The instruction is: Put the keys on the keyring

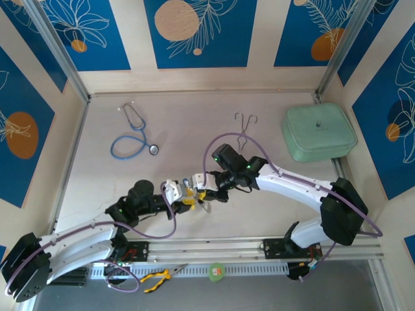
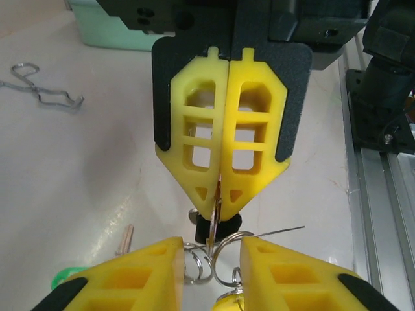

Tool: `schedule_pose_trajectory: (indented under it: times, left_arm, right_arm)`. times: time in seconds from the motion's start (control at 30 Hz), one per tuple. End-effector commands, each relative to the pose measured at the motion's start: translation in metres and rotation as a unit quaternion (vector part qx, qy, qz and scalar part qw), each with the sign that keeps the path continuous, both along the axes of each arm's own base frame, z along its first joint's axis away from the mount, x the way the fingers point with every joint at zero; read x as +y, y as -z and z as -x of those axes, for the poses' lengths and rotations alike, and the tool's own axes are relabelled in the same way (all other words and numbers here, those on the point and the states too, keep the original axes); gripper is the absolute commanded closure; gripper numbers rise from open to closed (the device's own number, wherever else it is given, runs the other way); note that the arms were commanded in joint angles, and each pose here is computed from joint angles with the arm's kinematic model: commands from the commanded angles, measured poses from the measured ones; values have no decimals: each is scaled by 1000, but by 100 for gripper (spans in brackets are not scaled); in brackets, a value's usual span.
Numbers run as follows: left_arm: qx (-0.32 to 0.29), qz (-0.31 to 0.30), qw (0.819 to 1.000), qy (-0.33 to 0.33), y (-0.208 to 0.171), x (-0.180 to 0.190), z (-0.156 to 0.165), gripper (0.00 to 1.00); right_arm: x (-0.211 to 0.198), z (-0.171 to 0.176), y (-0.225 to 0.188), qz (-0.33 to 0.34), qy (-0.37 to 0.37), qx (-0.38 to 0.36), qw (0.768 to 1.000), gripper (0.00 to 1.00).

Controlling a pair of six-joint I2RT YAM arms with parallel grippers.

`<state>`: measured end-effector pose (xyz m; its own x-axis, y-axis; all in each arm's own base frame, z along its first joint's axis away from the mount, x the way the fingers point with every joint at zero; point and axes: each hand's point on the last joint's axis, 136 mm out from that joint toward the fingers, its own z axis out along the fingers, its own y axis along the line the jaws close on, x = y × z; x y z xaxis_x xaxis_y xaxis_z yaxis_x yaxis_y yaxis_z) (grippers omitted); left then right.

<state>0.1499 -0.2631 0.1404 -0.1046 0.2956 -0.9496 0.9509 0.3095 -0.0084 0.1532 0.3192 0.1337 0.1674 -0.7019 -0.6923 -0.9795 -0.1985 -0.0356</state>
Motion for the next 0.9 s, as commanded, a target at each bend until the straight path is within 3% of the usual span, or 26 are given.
schedule_pose_trajectory:
  times: [0.0,0.43,0.63,0.73,0.87]
  left_arm:
    - [-5,1,1000,6,-9,-5,-1,75]
    - [-2,1,1000,24,-8,-14,-1,85]
    - [0,4,1000,31,-7,-15,1,100]
    - [0,12,999,30,-7,-14,2,100]
    - [3,49,999,17,-10,-14,1,100]
  right_arm:
    - [-5,4,5,37,-9,3,999,100]
    - [13,12,-8,17,-32,5,999,100]
    - [16,10,-18,-10,-15,20,1000,100]
    - [10,1,-24,-45,17,37,998,83]
    - [-4,1,-16,-56,34,70,995,72]
